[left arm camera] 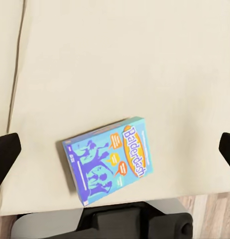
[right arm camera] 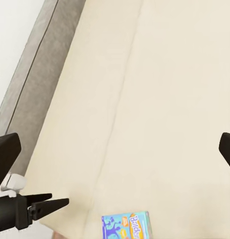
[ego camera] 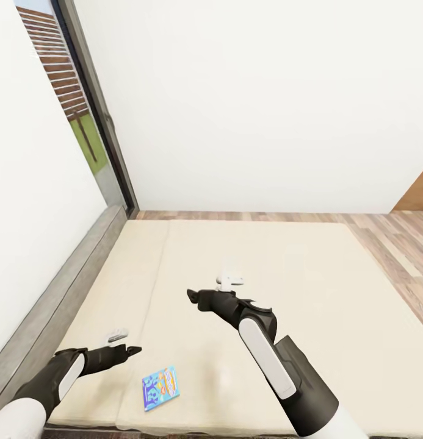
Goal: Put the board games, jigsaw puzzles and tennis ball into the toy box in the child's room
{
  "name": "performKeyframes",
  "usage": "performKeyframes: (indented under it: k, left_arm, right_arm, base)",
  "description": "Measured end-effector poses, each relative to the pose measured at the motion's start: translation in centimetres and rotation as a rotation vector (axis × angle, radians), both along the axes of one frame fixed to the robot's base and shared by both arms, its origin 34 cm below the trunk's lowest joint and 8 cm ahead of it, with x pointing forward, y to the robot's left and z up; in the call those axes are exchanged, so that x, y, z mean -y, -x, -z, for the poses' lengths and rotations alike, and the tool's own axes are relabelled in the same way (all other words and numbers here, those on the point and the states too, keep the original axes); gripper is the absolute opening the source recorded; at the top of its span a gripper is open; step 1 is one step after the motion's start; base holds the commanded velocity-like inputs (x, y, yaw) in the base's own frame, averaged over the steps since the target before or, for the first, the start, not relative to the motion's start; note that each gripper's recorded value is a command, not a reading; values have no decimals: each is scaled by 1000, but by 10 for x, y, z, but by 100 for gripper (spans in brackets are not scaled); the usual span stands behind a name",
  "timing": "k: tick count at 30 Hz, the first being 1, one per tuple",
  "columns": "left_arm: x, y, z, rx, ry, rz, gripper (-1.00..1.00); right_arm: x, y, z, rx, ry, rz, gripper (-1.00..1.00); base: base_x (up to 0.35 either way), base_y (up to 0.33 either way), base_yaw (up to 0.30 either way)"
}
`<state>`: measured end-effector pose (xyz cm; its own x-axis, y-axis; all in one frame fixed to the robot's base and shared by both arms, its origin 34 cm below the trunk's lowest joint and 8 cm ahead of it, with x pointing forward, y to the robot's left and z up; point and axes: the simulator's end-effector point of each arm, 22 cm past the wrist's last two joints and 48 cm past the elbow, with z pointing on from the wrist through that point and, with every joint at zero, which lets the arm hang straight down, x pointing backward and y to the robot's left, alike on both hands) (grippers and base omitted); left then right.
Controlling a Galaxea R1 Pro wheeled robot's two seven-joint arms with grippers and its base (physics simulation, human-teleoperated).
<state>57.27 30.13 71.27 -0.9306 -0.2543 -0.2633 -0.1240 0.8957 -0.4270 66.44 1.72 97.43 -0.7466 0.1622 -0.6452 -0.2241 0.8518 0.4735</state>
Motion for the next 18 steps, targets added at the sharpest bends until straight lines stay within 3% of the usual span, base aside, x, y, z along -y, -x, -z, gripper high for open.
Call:
performKeyframes:
  k: [18]
  left_arm:
    - [6, -3, 9, -24, -4, 18, 100]
  right_arm:
    - [0, 1, 18, -32, 0, 3, 100]
  base:
    - [0, 0, 0]
